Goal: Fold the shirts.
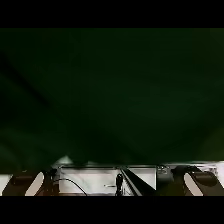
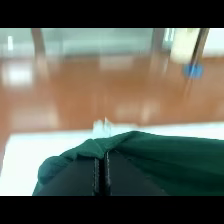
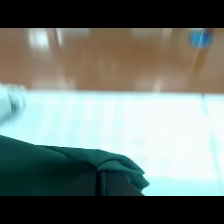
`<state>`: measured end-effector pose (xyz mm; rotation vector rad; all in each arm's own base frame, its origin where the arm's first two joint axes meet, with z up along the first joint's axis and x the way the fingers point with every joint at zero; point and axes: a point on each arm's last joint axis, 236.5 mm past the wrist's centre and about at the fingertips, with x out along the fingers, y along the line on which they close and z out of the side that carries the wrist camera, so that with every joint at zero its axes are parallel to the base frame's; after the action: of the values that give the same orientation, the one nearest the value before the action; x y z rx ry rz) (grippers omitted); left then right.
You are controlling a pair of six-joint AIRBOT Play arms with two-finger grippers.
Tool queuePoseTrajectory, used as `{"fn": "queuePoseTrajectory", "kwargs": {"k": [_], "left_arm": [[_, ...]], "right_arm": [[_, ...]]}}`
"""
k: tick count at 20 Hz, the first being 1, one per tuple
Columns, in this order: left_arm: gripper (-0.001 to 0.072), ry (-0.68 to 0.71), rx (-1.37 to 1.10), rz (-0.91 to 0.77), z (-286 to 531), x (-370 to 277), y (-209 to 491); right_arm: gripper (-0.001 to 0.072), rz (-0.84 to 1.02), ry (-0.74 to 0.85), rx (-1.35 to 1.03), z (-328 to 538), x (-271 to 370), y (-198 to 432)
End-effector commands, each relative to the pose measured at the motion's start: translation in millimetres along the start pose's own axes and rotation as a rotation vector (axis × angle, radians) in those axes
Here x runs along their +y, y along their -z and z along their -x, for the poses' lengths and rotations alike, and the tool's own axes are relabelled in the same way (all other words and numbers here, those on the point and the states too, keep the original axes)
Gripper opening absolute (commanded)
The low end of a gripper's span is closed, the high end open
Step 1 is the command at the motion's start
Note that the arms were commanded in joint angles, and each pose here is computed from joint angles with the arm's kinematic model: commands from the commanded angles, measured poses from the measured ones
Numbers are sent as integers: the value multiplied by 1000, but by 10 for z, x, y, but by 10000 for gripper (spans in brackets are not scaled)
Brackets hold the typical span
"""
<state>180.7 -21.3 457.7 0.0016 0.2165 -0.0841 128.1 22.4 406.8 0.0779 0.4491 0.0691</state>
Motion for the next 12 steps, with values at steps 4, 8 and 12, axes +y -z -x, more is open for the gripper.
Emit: {"fn": "queuePoseTrajectory", "kwargs": {"k": [4,8,12], "left_arm": [[20,-28,474,16,-970,142,1324],[20,-14,689,54,-2010,128,2185],[20,-6,787,86,-3149,127,2953]], "right_arm": [[21,-67,-46,368,-1245,-26,901],[21,-88,-32,411,-2394,-184,1156],[21,-119,-11,542,-3502,-346,1516]]}}
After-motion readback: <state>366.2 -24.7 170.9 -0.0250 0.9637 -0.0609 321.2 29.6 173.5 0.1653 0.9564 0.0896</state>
